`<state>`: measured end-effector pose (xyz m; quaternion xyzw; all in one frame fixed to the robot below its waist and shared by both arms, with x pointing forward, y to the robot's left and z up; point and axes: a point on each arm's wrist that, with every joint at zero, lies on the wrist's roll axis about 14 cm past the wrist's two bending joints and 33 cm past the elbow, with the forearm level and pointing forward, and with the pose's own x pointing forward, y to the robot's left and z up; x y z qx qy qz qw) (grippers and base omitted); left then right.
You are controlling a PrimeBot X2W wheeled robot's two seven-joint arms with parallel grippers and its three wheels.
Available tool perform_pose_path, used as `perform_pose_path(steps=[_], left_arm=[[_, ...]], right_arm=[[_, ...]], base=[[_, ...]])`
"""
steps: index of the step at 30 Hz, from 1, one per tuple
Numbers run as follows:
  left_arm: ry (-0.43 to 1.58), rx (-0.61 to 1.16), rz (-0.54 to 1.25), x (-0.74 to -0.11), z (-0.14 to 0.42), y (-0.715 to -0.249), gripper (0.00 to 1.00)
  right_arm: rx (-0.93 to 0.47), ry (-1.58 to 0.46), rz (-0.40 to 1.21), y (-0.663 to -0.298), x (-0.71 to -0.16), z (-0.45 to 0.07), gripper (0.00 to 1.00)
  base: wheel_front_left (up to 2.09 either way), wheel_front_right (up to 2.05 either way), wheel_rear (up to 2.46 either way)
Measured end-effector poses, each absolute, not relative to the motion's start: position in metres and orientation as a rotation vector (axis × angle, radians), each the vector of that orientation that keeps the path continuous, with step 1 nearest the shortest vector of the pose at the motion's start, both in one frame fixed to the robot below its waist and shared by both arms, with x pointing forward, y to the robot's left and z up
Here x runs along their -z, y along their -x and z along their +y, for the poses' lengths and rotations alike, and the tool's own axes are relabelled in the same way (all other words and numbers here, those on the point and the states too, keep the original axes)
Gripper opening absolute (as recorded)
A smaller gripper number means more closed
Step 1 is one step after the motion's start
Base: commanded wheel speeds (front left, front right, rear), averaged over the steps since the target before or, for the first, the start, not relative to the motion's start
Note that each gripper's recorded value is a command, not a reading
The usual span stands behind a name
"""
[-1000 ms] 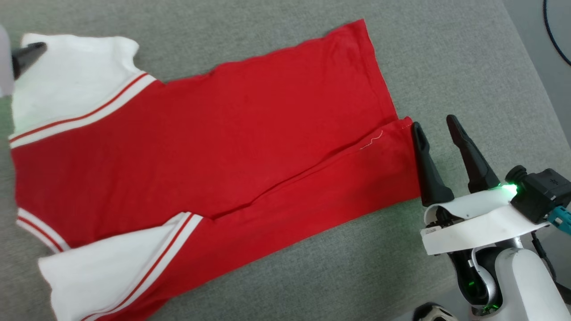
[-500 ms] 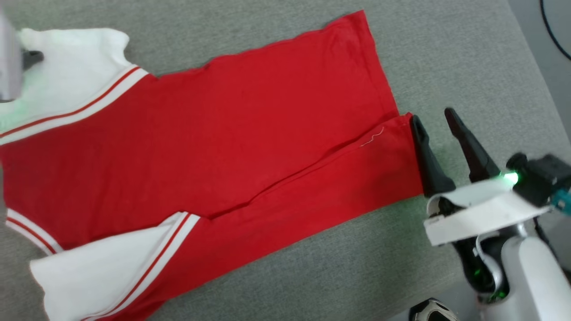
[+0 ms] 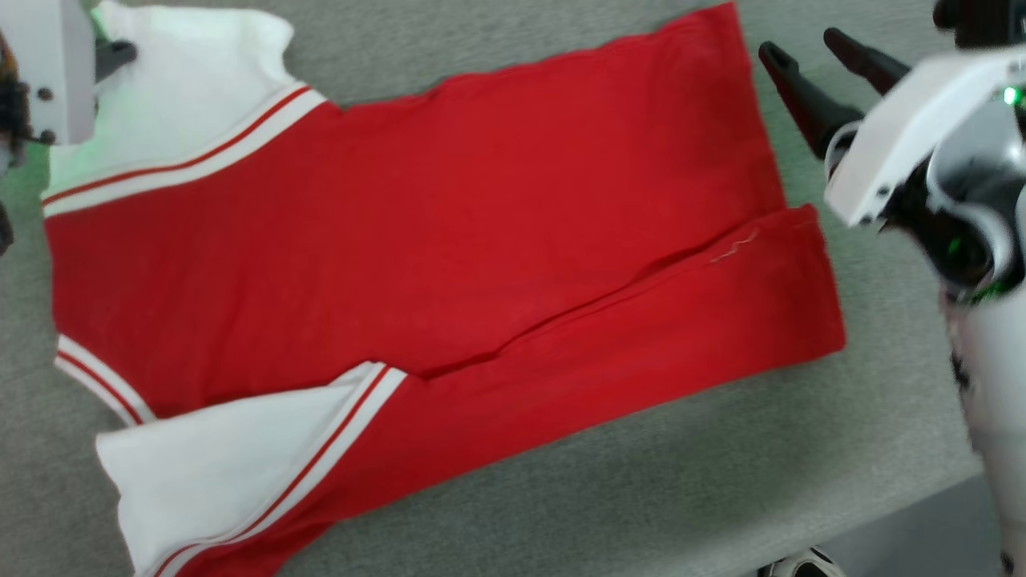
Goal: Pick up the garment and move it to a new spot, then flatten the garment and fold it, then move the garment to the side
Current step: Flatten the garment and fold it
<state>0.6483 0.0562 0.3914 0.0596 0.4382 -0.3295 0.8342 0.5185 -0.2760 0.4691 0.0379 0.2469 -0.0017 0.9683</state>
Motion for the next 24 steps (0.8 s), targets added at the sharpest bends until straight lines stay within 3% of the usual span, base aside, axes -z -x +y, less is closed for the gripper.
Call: perform_pose_path(steps=[9, 20, 21, 23, 24], left_arm=[[-0.12, 0.714, 0.907, -0.388, 0.062, -0.651, 0.0], [-0.06, 0.73, 0.901, -0.38, 0.06, -0.654, 0.0], [-0.059, 0.734, 0.897, -0.38, 0.06, -0.654, 0.0], [-0.064, 0.741, 0.892, -0.381, 0.059, -0.653, 0.0], [-0.063, 0.744, 0.885, -0.381, 0.058, -0.653, 0.0]], right_arm=[[-0.019, -0.069, 0.791, -0.542, -0.423, -0.273, 1.0], [-0.01, -0.021, 0.908, -0.56, -0.392, -0.276, 1.0], [-0.013, -0.026, 0.917, -0.561, -0.39, -0.275, 0.49], [-0.022, -0.034, 0.911, -0.564, -0.389, -0.273, 0.0], [-0.024, -0.04, 0.902, -0.566, -0.389, -0.273, 0.0]], base=[[0.0, 0.0, 0.0], [0.0, 0.0, 0.0], [0.0, 0.0, 0.0], [0.0, 0.0, 0.0], [0.0, 0.0, 0.0]])
